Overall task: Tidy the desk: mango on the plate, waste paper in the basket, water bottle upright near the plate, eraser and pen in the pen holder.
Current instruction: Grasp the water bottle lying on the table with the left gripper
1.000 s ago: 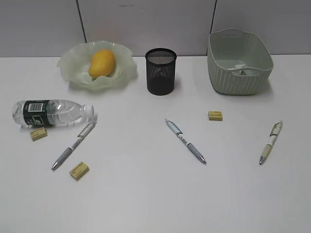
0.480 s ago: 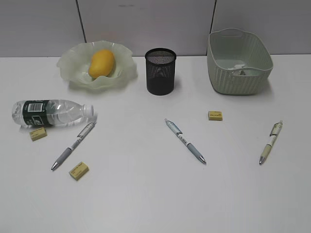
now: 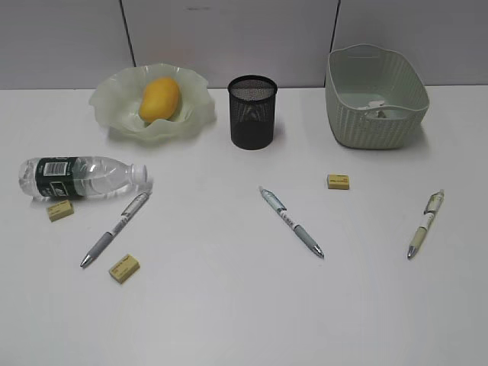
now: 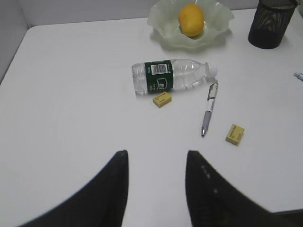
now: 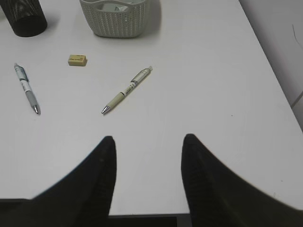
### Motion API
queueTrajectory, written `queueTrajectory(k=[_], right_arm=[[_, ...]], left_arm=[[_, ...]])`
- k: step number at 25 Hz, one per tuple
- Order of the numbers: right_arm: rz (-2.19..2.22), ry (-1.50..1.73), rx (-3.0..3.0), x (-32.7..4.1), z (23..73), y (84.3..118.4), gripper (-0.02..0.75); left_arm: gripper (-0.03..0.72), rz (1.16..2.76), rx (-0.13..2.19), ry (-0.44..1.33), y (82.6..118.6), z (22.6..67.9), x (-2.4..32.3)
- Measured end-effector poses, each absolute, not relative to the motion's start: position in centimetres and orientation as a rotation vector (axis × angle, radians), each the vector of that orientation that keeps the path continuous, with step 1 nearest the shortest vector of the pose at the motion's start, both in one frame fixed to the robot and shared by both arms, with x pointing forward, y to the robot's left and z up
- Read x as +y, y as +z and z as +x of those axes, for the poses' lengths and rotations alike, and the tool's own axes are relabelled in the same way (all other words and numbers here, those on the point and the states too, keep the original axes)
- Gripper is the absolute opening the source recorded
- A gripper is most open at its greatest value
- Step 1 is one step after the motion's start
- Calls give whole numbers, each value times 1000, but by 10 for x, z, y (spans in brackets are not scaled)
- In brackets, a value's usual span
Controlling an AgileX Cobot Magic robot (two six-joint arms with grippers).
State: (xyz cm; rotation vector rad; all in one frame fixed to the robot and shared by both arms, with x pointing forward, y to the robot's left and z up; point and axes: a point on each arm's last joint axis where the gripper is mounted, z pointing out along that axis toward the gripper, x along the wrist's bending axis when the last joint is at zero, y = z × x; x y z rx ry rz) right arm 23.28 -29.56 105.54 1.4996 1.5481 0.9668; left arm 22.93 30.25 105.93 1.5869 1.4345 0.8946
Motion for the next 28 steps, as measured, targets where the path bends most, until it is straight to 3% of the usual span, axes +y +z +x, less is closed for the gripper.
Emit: queueTrajectory(k=[12, 15, 18, 23, 28], right_arm=[[1501, 977, 1551, -295, 233, 1055, 375], [1504, 991, 1554, -294, 233, 1055, 451], [1505, 995, 1555, -294, 233, 1056, 580], [1505, 996, 1555, -294, 233, 1056, 609], [1505, 998, 1556, -293, 233, 1056, 520]], left_arm=[[309, 1587, 1434, 895, 1059, 229, 302], [309, 1587, 1434, 895, 1059, 229, 302], [314, 1587, 1434, 895, 1059, 229, 302], [411, 1599, 1447, 909, 1059, 231, 304], [563, 1734, 1518, 843, 1060, 255, 302]])
